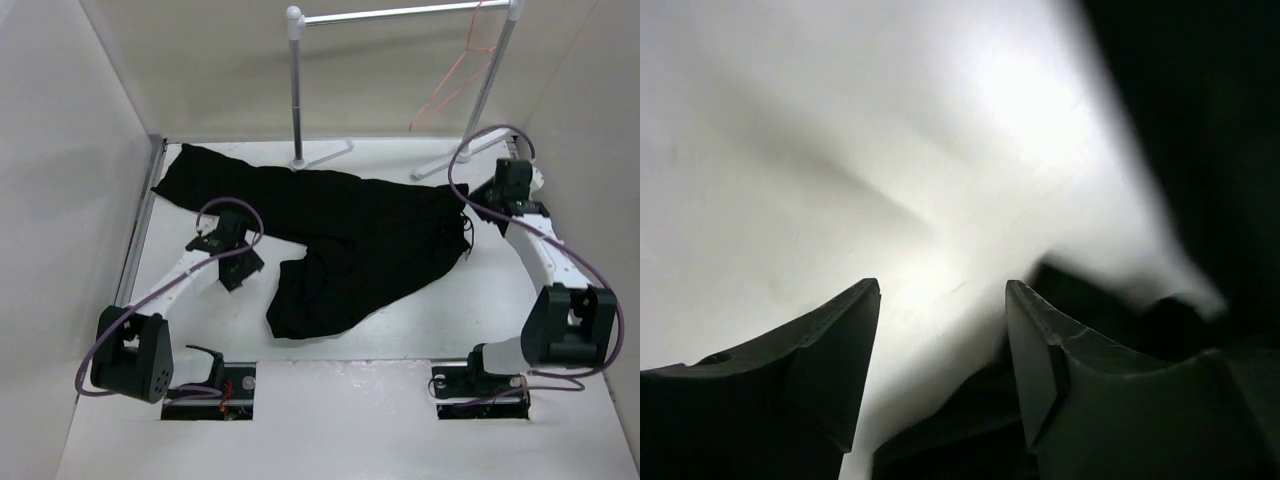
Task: Place the trousers on the hanger
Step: Flatten out the trousers at the center of the board.
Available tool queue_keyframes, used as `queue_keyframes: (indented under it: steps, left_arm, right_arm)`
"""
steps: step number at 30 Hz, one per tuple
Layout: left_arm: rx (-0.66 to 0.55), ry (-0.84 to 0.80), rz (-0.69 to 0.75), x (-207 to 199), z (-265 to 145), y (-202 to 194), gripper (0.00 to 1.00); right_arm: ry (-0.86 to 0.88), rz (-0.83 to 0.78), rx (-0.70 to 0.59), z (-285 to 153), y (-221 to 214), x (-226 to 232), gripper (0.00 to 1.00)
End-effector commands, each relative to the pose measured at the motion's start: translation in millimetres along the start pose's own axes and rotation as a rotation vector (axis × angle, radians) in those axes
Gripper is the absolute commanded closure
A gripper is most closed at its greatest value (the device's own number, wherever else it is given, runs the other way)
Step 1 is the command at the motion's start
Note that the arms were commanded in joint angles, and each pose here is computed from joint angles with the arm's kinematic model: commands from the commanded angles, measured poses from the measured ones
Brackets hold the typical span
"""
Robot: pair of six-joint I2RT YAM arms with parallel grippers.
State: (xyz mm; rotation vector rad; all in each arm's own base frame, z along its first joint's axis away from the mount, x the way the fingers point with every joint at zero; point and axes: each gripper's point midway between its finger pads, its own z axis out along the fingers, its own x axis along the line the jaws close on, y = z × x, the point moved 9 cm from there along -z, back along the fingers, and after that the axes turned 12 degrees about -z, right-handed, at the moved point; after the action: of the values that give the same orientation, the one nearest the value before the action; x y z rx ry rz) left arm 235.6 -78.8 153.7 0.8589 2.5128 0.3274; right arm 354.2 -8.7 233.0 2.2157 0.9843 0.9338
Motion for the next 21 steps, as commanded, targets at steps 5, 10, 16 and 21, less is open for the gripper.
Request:
queue_keyframes:
  steps: [5,10,16,21]
  left_arm:
    - [0.304,-0.015,-0.065,48.1,-18.9,-60.0,0.44]
    - [0.418,-0.084,-0.064,49.5,-21.1,-84.5,0.4]
    - [0.451,-0.146,-0.101,42.0,-16.4,-97.6,0.42]
    - [0.418,-0.235,-0.154,23.3,-28.7,-90.2,0.82]
  right_arm:
    - [-0.069,0.091,0.091,-11.0,-62.2,-60.9,0.82]
    - [-0.05,0.049,0.179,1.1,-90.1,-69.5,0.46]
    - [-0.054,0.054,0.225,22.7,-101.8,-76.3,0.48]
    - [-0.048,0.065,0.255,36.6,-100.3,-71.3,0.68]
